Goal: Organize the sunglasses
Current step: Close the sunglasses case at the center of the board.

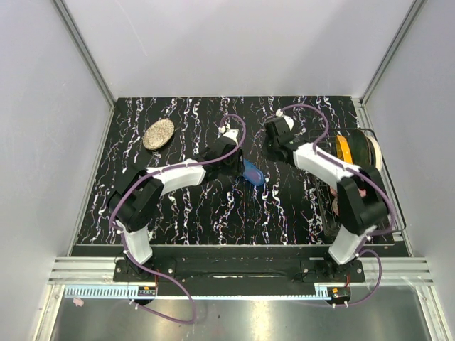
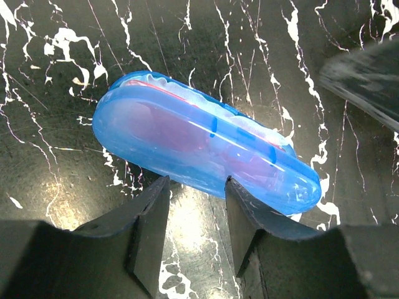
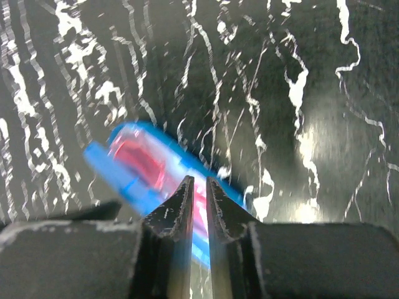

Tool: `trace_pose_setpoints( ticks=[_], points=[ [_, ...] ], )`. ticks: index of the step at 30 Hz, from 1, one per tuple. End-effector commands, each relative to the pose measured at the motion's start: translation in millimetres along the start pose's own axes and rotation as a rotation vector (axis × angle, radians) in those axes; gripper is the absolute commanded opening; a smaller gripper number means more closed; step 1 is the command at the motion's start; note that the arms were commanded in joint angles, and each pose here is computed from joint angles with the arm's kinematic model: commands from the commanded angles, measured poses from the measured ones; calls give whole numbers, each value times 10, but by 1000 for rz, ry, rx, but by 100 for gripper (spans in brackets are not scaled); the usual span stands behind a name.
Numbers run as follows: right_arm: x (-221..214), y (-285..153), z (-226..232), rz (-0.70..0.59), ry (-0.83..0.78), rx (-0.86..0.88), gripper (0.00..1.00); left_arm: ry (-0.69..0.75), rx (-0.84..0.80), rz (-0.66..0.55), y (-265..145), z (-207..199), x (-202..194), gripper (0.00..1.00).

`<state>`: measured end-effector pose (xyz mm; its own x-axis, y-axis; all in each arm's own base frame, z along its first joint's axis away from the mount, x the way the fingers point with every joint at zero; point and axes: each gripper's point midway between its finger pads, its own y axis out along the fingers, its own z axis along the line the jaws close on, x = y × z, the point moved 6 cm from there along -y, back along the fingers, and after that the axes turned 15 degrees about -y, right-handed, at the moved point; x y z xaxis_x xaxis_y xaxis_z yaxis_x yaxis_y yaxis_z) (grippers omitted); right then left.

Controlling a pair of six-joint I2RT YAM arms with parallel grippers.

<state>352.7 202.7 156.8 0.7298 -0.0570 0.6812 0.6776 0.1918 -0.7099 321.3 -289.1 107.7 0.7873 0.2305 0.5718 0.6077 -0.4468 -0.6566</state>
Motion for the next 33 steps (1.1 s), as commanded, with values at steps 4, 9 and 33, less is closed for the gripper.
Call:
trace_pose_setpoints(
  ticks=[4,9,33],
  points=[
    [-46,667,-226,178,34,59,15,-18,-46,-80,3,-212,260,45],
    [-251,749,-219,264,41,120,12,-23,-69,-92,22,-251,277,45],
    [-919,546,-44,384,210,335,8,-23,-56,-41,160,-157,193,45]
  ],
)
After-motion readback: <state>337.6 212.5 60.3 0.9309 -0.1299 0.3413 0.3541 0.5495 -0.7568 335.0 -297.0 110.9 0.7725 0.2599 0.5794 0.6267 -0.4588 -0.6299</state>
